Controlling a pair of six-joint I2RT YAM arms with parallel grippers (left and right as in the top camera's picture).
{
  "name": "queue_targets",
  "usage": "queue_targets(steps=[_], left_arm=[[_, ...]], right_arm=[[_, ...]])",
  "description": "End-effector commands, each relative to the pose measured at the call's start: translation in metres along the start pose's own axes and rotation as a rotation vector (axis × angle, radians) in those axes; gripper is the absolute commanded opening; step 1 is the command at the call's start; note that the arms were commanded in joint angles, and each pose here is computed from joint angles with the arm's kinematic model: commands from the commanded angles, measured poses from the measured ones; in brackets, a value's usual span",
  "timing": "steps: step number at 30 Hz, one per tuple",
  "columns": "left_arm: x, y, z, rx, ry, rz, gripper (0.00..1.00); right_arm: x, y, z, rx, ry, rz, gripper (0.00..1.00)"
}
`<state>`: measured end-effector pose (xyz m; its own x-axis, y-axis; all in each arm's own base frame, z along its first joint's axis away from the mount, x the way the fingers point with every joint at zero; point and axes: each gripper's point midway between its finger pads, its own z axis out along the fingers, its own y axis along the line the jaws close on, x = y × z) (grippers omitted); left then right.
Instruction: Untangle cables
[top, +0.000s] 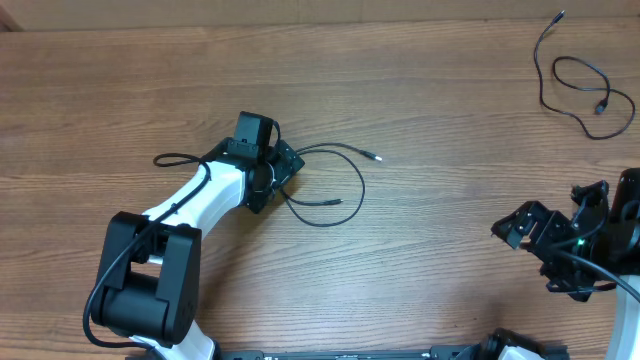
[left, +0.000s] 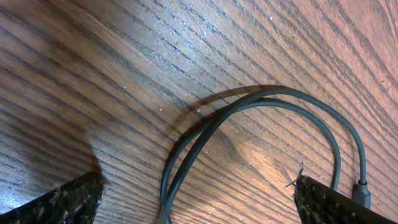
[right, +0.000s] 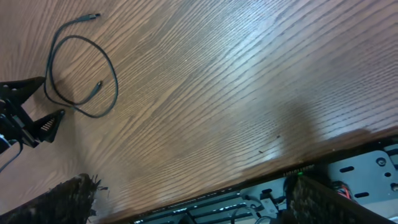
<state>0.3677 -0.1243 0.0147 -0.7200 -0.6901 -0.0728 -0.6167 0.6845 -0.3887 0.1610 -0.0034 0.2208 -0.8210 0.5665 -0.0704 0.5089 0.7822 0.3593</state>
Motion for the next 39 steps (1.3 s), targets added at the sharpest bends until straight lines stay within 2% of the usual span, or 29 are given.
queue_targets(steps=[1,24,39], left_arm=[[0.009,0.042,0.022,-0.131,0.020,0.003,1.00],[0.009,0.042,0.022,-0.131,0.020,0.003,1.00],[0.009,0.042,0.022,-0.131,0.020,0.003,1.00]], right_arm=[[0.001,-0.001,-0.001,0.007,-0.005,-0.005,1.00],[0.005,0.005,0.003,-0.033,0.021,0.000,1.00],[0.073,-0.043,0.076,0.075,0.368,0.125,1.00]])
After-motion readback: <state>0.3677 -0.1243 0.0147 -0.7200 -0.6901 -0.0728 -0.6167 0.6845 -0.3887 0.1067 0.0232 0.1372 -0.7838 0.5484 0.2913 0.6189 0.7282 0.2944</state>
